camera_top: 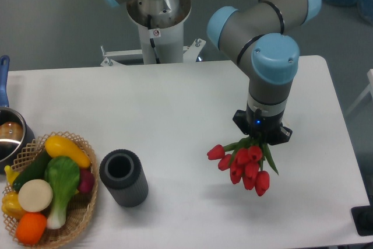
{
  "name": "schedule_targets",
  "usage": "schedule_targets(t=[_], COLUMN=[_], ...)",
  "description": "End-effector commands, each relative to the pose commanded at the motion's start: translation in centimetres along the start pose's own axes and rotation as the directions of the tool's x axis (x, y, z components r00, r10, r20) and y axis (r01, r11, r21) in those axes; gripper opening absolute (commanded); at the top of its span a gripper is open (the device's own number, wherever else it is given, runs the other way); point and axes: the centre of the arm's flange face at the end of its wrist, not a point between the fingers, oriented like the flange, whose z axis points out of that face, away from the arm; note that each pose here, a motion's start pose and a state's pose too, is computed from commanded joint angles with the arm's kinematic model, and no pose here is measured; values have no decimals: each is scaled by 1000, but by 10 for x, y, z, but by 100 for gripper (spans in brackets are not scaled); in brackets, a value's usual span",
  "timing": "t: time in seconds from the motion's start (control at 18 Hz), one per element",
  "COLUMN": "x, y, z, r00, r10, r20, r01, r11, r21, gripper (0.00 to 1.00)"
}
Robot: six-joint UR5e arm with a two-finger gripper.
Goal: Insert the flowers into the vase
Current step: 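Carry the held red tulip bunch toward the dark grey vase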
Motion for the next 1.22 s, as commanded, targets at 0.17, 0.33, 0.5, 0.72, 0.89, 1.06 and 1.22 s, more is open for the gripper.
schedule_targets(t=[0.17,0.33,0.5,0.72,0.89,1.06,1.22], x=[7,9,7,11,14,14,14], y=[-12,-19,-23,-34,-42,-51,-60], z=[-1,-4,-7,-22,-52,-71,-85], r00=[1000,1000,1000,999,999,999,1000], r10=[21,17,20,26,20,2,-22], r20=[-3,-11,-6,-21,-38,-32,-10], r01=[-21,-16,-20,-22,-7,12,24], r11=[1000,999,998,988,950,898,848], r21=[12,43,55,151,312,439,530], gripper=[6,7,6,6,6,6,6])
